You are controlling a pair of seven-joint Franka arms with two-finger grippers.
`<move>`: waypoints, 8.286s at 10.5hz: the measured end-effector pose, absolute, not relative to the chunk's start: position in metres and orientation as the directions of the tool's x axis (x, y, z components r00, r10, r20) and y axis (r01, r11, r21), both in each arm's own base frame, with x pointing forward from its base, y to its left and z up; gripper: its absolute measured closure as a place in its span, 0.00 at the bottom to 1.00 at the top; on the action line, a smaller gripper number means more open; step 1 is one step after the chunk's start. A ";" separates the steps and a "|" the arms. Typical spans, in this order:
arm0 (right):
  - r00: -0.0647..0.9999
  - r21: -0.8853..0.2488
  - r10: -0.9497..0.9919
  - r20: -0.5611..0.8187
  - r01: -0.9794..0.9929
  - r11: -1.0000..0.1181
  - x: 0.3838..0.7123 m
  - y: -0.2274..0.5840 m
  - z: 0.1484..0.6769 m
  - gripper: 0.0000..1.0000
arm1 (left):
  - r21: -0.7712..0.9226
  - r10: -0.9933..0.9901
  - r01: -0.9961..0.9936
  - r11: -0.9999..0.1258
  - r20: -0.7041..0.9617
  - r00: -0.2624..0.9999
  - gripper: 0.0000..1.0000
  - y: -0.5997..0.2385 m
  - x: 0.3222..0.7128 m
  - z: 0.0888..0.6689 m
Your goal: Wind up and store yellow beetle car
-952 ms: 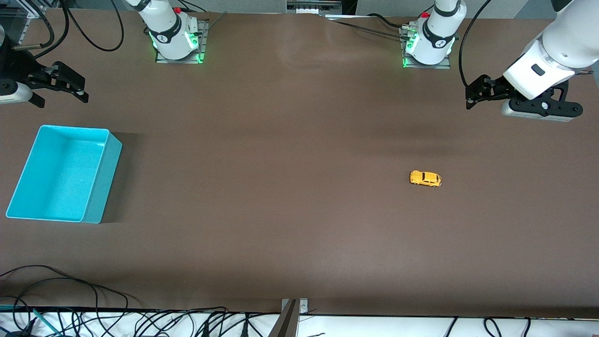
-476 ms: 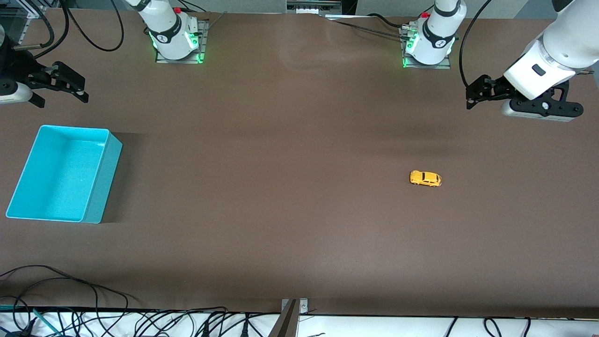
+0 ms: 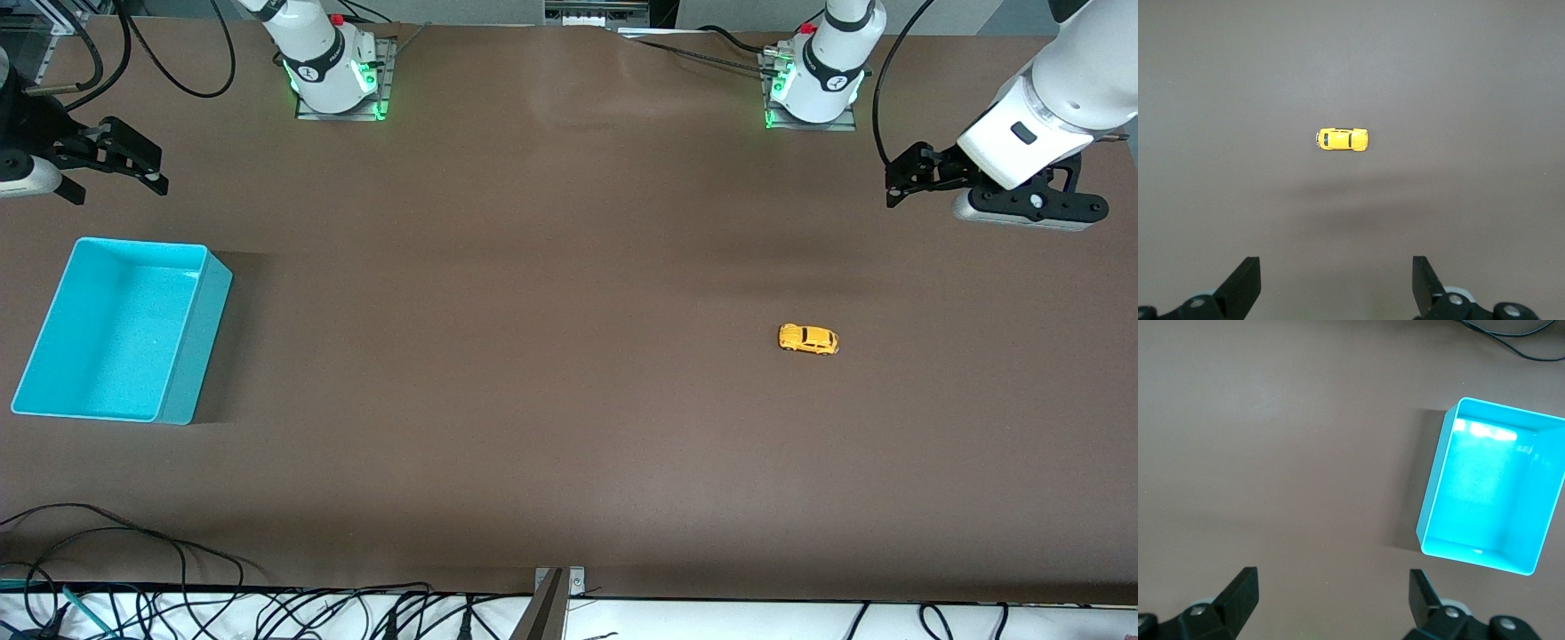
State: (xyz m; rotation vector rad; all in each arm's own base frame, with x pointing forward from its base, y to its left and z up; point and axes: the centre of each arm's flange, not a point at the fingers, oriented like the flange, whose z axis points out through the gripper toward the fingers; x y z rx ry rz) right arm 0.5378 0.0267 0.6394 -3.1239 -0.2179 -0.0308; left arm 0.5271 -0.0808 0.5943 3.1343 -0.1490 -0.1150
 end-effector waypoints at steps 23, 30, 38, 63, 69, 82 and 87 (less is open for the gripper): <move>0.990 -0.009 0.140 0.020 0.140 -0.990 0.538 0.027 0.639 0.00 | 0.023 -0.259 -0.258 -0.966 -0.086 0.962 0.00 -0.065 0.531 0.589; 0.990 -0.009 0.140 0.020 0.140 -0.990 0.538 0.027 0.639 0.00 | 0.078 -0.594 -0.589 -0.804 -0.089 0.800 0.00 -0.065 0.564 0.537; 0.990 -0.008 0.140 0.020 0.140 -0.990 0.538 0.027 0.640 0.00 | 0.102 -0.842 -0.836 -0.539 -0.041 0.538 0.00 -0.063 0.591 0.426; 0.990 -0.009 0.140 0.020 0.140 -0.990 0.538 0.027 0.640 0.00 | 0.071 -1.000 -0.997 -0.010 0.014 0.011 0.56 -0.069 0.564 0.190; 0.990 -0.009 0.140 0.020 0.140 -0.990 0.538 0.027 0.640 0.00 | 0.069 -0.999 -0.996 0.052 0.018 -0.050 0.56 -0.069 0.564 0.189; 0.990 -0.009 0.140 0.020 0.140 -0.990 0.538 0.027 0.640 0.00 | 0.047 -0.999 -0.998 0.044 0.031 -0.043 0.56 0.101 0.575 0.189; 0.990 -0.009 0.140 0.020 0.140 -0.990 0.538 0.027 0.640 0.00 | 0.035 -0.999 -0.999 0.031 0.032 -0.030 0.56 0.141 0.575 0.189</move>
